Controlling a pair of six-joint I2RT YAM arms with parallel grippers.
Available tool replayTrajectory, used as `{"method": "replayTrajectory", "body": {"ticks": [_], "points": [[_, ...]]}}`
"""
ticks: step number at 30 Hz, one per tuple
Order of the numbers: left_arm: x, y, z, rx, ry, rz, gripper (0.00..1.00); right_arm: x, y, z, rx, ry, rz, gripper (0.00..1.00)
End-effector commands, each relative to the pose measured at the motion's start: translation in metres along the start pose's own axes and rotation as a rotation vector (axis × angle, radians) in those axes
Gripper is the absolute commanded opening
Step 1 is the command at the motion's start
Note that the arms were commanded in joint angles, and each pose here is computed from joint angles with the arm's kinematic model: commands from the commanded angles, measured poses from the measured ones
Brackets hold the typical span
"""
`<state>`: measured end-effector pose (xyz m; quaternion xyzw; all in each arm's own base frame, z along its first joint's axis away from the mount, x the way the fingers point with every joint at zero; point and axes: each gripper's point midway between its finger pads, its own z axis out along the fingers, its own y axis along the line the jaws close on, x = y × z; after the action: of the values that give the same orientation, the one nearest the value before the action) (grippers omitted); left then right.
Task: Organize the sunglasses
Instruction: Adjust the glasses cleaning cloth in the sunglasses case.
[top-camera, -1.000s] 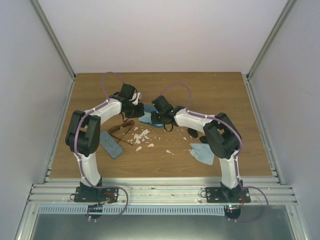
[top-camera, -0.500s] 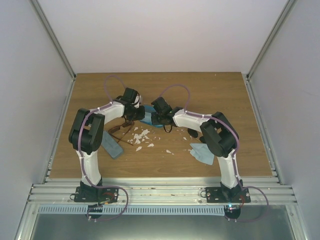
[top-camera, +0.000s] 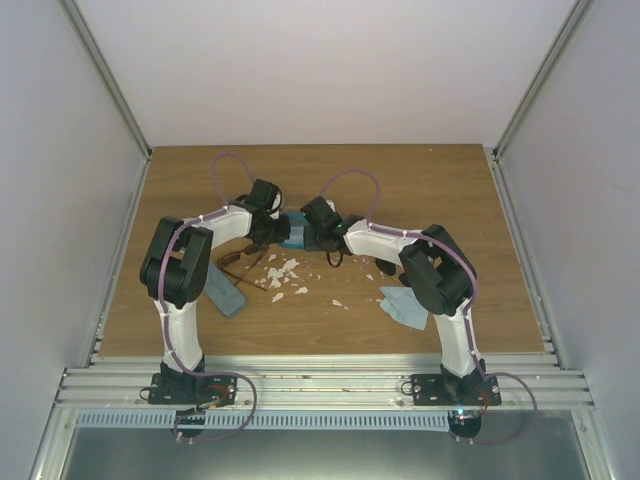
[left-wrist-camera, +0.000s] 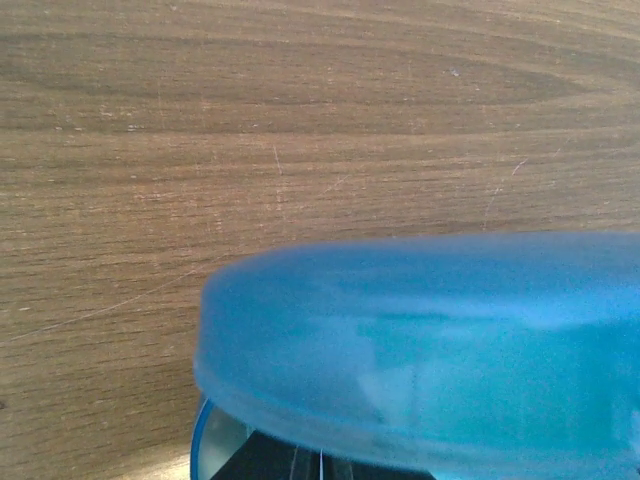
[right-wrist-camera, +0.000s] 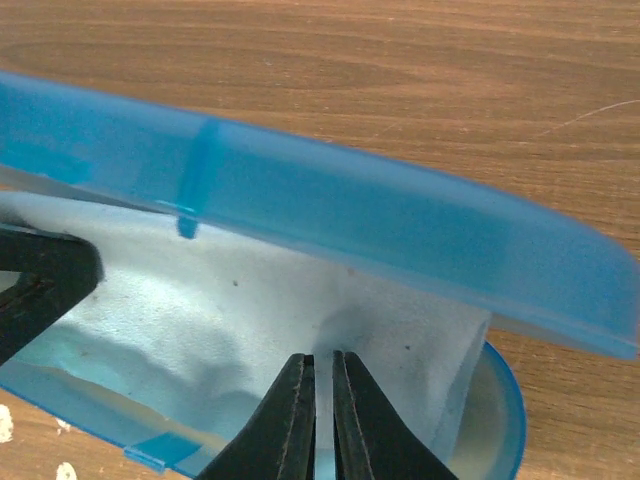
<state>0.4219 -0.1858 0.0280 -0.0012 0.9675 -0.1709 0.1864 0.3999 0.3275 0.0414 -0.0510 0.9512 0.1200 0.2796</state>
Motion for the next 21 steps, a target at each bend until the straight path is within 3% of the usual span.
{"method": "replayTrajectory", "body": {"ticks": [1,21], "points": [[-0.003,0.000,0.001,-0.021,-0.026,0.013,0.05,0.008,-0.015,0.008,0.083,0.002,0.014,0.09],[0.003,-0.002,-0.005,-0.024,-0.026,0.005,0.05,0.011,-0.035,0.010,0.175,-0.006,0.026,0.06]]}}
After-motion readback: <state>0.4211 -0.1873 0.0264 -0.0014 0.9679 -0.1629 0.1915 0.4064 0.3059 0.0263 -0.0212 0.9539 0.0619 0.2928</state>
